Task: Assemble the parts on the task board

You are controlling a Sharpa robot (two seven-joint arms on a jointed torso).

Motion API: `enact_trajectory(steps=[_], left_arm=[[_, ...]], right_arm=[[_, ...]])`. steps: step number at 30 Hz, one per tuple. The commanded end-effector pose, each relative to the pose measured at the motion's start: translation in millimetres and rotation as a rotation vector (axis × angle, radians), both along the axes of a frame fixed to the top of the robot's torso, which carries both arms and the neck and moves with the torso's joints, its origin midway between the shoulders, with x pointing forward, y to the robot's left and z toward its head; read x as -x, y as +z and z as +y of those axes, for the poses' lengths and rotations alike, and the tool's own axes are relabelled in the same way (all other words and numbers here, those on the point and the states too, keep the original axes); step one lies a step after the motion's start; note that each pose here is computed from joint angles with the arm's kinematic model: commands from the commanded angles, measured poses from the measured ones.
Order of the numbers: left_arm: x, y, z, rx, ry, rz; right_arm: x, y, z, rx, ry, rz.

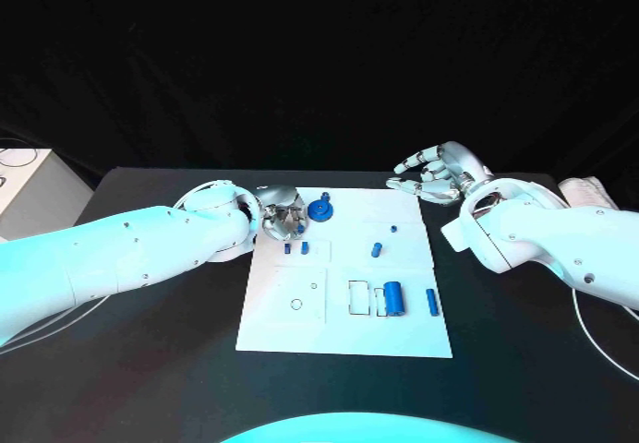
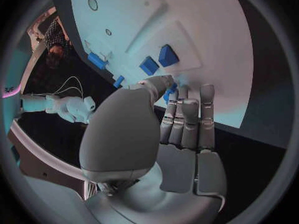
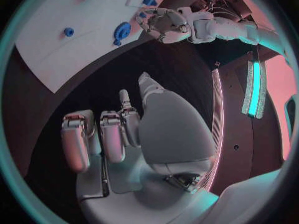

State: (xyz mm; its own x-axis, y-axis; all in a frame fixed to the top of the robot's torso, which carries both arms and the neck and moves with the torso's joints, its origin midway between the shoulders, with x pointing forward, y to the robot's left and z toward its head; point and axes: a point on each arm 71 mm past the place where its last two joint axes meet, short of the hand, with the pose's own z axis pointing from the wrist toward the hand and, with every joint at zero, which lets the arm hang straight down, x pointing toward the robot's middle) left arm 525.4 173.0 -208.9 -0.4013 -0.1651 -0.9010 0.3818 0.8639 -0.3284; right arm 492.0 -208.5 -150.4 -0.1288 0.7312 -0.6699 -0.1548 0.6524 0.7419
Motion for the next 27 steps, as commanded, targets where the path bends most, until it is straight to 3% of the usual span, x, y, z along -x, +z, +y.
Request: enact_trajectory(steps=[1, 27], left_arm=[[0.3, 1.2, -1.1, 0.007, 0.001, -0.015], [1.6, 2.6, -3.5, 0.039, -0.005, -0.022]], right_arm=[[0.3, 0.0, 1.3, 0.009, 0.017, -0.005], [-0.3, -1.1, 1.6, 0.011, 0.016, 0.000]])
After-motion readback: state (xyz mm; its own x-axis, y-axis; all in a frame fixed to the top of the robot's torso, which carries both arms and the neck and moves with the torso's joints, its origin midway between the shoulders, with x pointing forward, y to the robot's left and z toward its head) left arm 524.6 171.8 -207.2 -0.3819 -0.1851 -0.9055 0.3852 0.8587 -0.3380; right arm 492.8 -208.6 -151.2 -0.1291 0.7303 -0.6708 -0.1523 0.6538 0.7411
